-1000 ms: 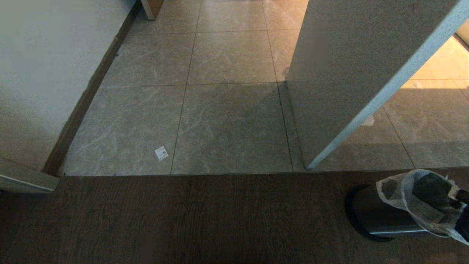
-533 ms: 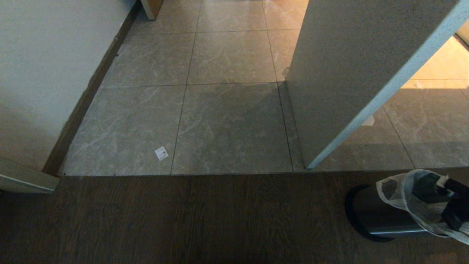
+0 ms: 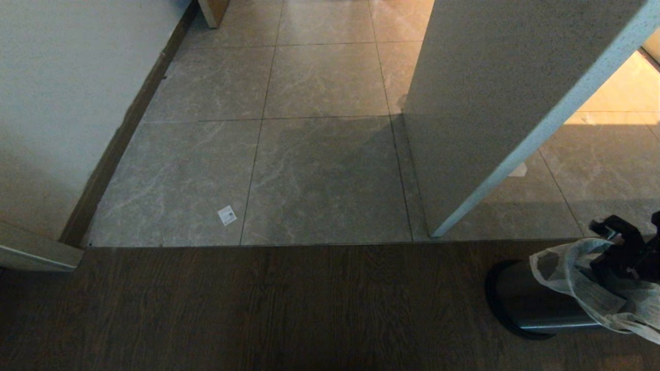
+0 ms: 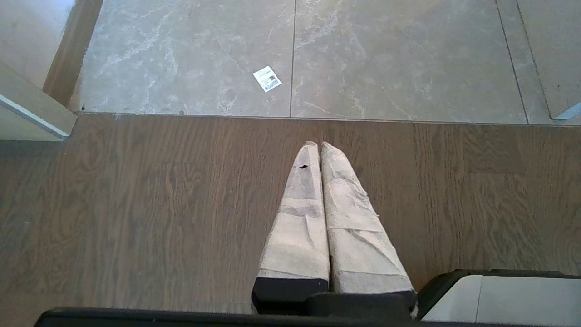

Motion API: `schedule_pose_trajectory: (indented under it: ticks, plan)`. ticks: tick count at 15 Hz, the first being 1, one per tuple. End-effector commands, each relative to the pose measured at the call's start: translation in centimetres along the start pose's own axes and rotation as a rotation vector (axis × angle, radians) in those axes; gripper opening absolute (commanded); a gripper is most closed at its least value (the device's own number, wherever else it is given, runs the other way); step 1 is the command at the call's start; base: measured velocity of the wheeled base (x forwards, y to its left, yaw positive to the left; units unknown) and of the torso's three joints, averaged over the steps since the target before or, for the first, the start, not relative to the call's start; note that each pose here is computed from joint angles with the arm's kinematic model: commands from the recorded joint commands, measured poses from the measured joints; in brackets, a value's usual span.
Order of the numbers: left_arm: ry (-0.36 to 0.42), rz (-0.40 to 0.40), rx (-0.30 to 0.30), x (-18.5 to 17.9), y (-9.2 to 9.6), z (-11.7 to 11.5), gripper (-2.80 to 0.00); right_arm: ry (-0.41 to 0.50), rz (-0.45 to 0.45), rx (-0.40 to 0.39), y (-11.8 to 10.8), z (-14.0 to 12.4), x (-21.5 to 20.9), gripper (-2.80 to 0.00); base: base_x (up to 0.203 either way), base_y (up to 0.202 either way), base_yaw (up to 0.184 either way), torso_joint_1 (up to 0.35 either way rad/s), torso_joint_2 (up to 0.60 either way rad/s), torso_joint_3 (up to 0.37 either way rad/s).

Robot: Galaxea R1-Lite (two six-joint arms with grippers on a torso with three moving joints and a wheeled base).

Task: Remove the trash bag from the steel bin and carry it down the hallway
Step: Pick up the trash bag

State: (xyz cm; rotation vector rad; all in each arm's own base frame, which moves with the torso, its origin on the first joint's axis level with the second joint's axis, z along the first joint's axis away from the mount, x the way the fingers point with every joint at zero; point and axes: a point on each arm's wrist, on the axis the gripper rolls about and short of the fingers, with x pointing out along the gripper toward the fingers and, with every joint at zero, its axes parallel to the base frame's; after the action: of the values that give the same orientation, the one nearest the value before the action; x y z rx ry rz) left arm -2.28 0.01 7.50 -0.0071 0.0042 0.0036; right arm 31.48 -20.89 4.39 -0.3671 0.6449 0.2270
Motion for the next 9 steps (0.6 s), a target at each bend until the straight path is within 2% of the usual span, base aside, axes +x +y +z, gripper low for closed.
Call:
schedule_pose_trajectory:
  ticks: [1, 4, 7, 9]
  plan:
    - [0.0, 0.0, -0.001, 0.0, 0.0, 0.0, -2.8, -0.02, -0.107, 0.104, -0.8, 1.7, -5.2, 0.0, 0.0, 0.0, 0.0, 0.0, 0.0, 0.0]
    - [0.0, 0.001, -0.001, 0.0, 0.0, 0.0, -2.8, -0.004, -0.195, 0.35, -0.3, 1.5, -11.1, 0.0, 0.0, 0.0, 0.0, 0.0, 0.0, 0.0]
    - [0.0, 0.001, -0.001, 0.0, 0.0, 0.0, -2.8, 0.06, -0.284, 0.653, 1.5, -2.7, -15.7, 0.0, 0.0, 0.0, 0.0, 0.0, 0.0, 0.0]
    - [0.0, 0.001, -0.001, 0.0, 0.0, 0.0, -2.8, 0.078, -0.346, 0.904, 2.3, -4.8, -18.1, 0.0, 0.0, 0.0, 0.0, 0.0, 0.0, 0.0]
